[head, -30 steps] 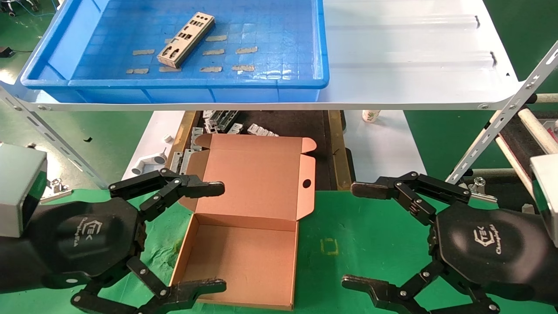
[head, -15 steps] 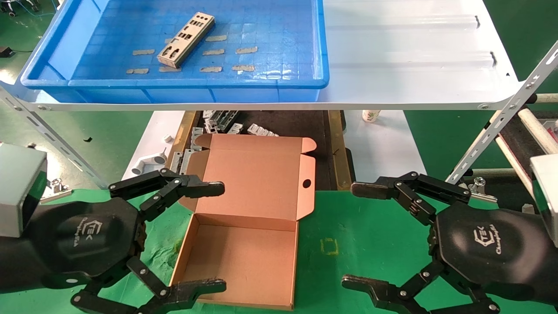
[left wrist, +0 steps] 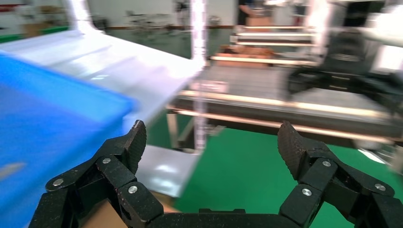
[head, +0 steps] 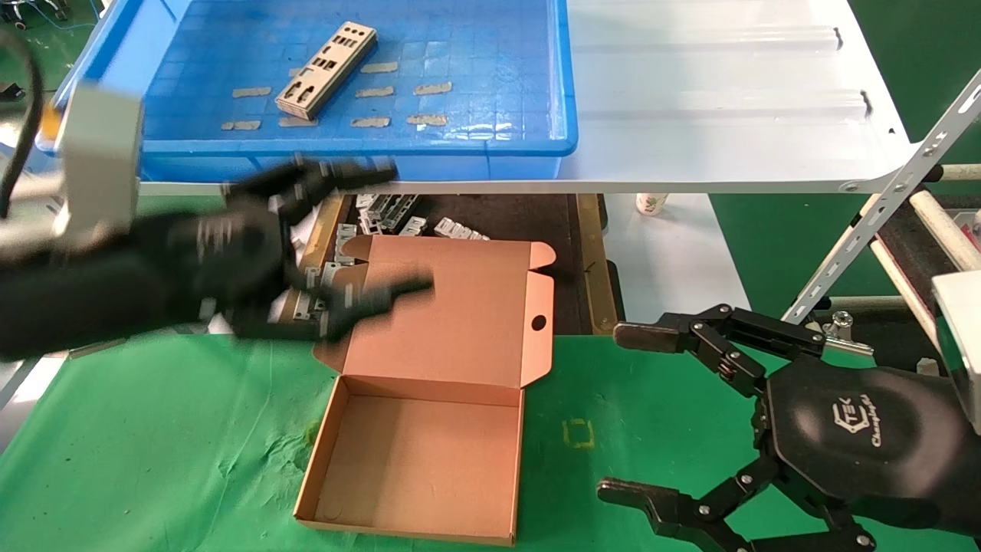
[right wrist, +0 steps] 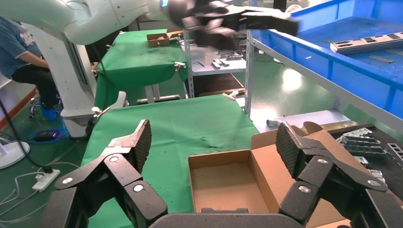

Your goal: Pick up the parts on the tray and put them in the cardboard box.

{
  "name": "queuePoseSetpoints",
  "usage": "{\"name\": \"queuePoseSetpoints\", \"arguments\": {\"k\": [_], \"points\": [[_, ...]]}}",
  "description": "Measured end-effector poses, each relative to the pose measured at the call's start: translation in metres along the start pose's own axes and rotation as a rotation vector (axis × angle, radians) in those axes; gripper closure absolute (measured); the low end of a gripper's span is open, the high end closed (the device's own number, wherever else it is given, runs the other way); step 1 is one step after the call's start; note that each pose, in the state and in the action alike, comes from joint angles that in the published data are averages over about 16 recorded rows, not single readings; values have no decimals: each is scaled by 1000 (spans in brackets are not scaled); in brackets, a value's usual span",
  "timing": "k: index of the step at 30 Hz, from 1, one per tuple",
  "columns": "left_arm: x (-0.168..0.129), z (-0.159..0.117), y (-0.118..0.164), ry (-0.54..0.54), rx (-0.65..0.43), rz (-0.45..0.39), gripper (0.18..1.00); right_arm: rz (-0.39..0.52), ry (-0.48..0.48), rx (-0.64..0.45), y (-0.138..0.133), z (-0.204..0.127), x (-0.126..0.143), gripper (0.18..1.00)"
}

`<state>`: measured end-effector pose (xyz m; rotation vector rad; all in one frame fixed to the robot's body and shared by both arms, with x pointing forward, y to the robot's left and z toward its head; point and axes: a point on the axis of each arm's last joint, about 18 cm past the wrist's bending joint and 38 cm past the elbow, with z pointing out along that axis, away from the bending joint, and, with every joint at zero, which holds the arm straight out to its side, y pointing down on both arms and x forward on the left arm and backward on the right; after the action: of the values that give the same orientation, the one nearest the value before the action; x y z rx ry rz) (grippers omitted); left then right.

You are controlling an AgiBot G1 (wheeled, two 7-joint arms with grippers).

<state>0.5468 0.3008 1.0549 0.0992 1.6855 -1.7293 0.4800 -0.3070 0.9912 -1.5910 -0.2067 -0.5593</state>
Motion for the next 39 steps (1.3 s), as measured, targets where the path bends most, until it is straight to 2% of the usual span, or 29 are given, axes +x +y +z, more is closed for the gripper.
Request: {"name": "queuePoseSetpoints", "arguments": {"k": [11, 18, 27, 33, 39], "points": [[-101, 23, -11, -293, -55, -26, 184, 0, 0, 0, 0, 0, 0, 327], [-150, 43, -12, -430, -119, -68, 184, 0, 0, 0, 0, 0, 0, 466], [-185, 65, -11, -565, -205, -89, 184, 0, 0, 0, 0, 0, 0, 696], [-199, 71, -8, -653, -241, -87, 184, 0, 0, 0, 0, 0, 0, 821], [-206, 72, -5, -708, -248, -99, 184, 0, 0, 0, 0, 0, 0, 908]]}}
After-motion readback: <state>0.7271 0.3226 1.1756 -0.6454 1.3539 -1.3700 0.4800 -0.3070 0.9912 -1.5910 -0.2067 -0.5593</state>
